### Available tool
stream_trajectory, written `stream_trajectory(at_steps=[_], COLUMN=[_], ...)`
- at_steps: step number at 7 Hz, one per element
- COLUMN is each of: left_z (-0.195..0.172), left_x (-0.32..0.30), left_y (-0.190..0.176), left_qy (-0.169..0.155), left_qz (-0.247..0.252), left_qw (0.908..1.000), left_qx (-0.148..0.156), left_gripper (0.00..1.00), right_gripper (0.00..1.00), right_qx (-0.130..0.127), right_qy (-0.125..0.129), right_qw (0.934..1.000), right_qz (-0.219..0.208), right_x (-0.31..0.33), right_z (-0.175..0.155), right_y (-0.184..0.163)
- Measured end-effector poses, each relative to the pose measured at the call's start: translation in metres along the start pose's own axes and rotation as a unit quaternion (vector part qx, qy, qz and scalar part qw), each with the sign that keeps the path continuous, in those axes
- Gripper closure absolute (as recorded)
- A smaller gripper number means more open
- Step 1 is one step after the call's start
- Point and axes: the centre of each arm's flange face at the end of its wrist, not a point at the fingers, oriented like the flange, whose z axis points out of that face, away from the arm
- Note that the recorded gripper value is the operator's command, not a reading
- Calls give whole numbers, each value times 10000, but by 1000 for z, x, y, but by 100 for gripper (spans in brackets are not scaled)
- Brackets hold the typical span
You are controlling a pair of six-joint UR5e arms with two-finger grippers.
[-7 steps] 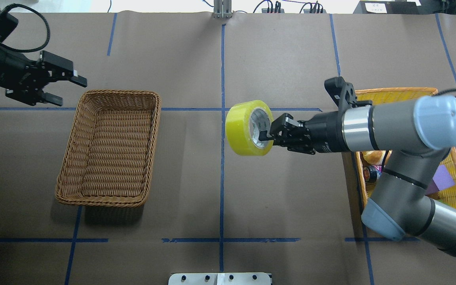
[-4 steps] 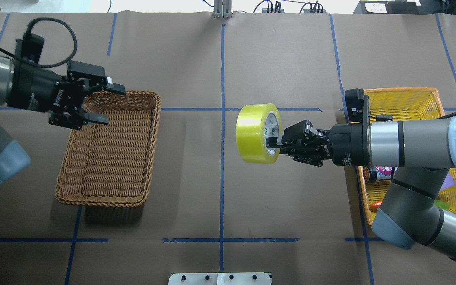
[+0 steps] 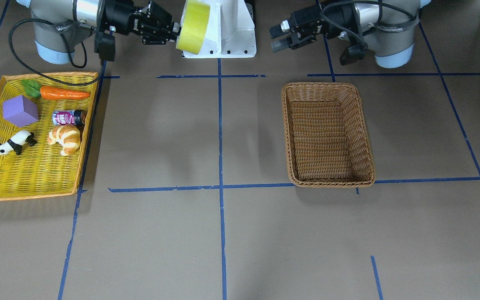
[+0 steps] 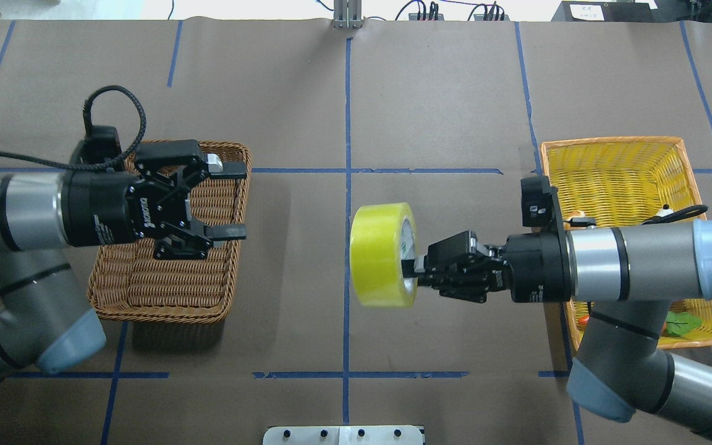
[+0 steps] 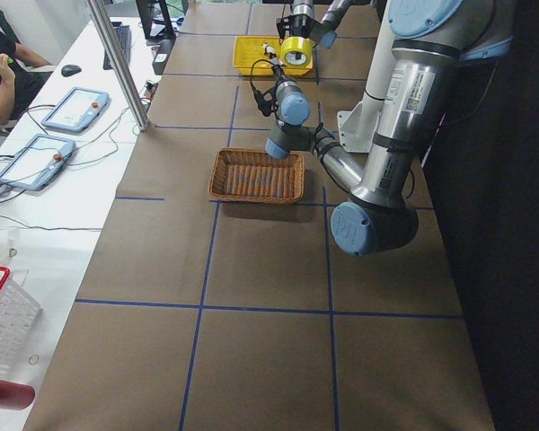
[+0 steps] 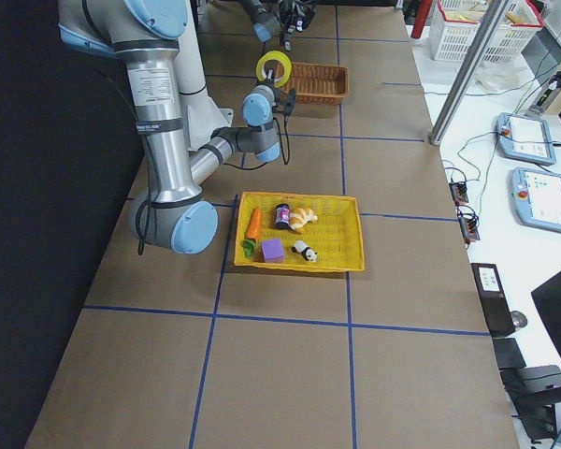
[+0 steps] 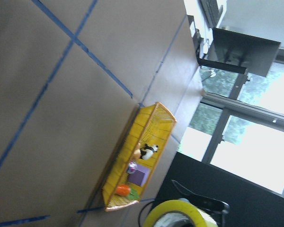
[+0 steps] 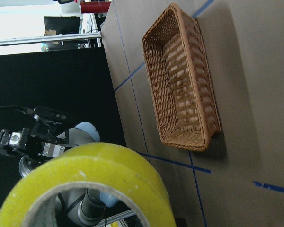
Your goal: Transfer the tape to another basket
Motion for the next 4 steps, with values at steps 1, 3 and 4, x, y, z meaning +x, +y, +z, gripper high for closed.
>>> stream_trajectory(at_steps=[1, 3, 4], left_z=[16, 42, 48], left_x=[-7, -16, -17], left_y=[15, 38, 44], left_qy=[157, 283, 322], left_qz=[-119, -269, -310], left_qw=[9996, 9981, 9977], left_qx=[-200, -466, -512], left_gripper=[0, 0, 0], right_gripper=[100, 100, 100], right_qx=[-165, -287, -312], right_qy=[-100, -183, -195], right_qw=[9998, 9994, 9992], right_qz=[31, 106, 136], right_x=[1, 5, 8], right_z=[9, 21, 25], right_y=[13, 28, 33])
